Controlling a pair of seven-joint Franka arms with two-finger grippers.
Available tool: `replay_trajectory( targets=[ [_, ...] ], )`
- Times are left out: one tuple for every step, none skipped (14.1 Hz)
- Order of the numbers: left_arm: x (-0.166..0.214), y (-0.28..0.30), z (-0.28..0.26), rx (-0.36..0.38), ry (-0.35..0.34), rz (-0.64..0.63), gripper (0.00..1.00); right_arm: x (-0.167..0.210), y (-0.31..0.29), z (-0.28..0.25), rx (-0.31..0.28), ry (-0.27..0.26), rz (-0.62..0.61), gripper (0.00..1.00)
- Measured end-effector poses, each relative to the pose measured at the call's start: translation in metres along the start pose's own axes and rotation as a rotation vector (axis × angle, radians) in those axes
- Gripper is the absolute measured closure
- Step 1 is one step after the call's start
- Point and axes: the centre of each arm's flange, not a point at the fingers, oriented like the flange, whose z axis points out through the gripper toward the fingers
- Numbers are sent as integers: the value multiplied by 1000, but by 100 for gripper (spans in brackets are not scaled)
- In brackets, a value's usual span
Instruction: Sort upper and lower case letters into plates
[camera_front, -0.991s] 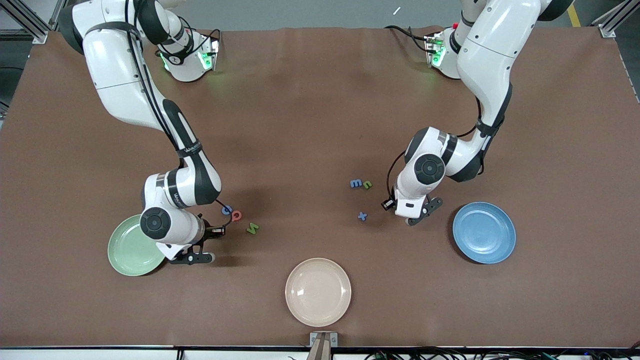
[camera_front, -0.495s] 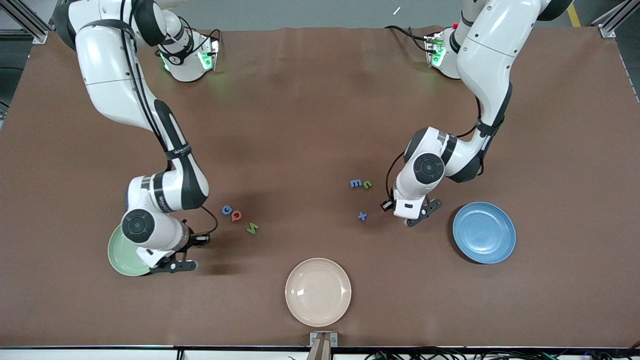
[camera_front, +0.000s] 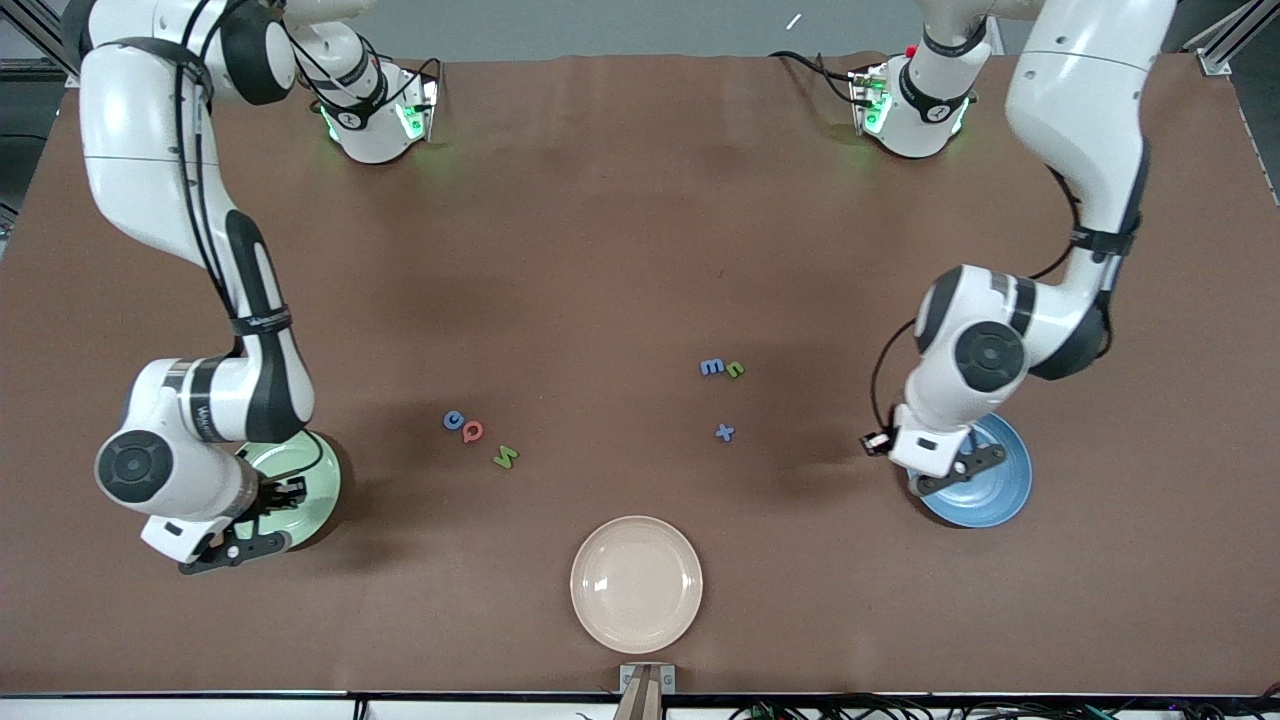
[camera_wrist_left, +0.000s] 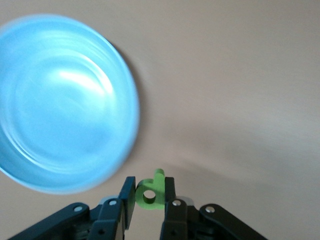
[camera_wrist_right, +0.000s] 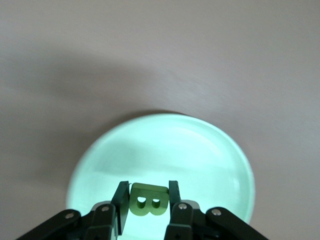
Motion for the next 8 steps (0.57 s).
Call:
replay_trajectory(
  targets=[
    [12, -22, 5, 5, -7, 42, 73, -3, 5, 5, 3, -10, 1, 64],
    [21, -43, 12, 9, -17, 72, 73, -6, 5, 10, 6, -20, 2, 64],
    [29, -62, 19, 13, -27, 92, 73, -7, 4, 16, 10, -30, 0, 59],
    [36, -77, 28, 15, -37, 120, 73, -8, 2, 20, 13, -38, -2, 51],
    [40, -88, 36, 16, -47, 152, 68, -8, 0, 23, 15, -42, -4, 40],
    [44, -96, 44, 15, -54, 175, 58, -8, -4, 23, 18, -45, -7, 31],
    [48, -102, 50, 14, -58, 188, 49, -7, -10, 22, 25, -54, -13, 21],
    [50, -103, 53, 13, -59, 193, 38, -6, -19, 21, 36, -70, -9, 20]
  ],
)
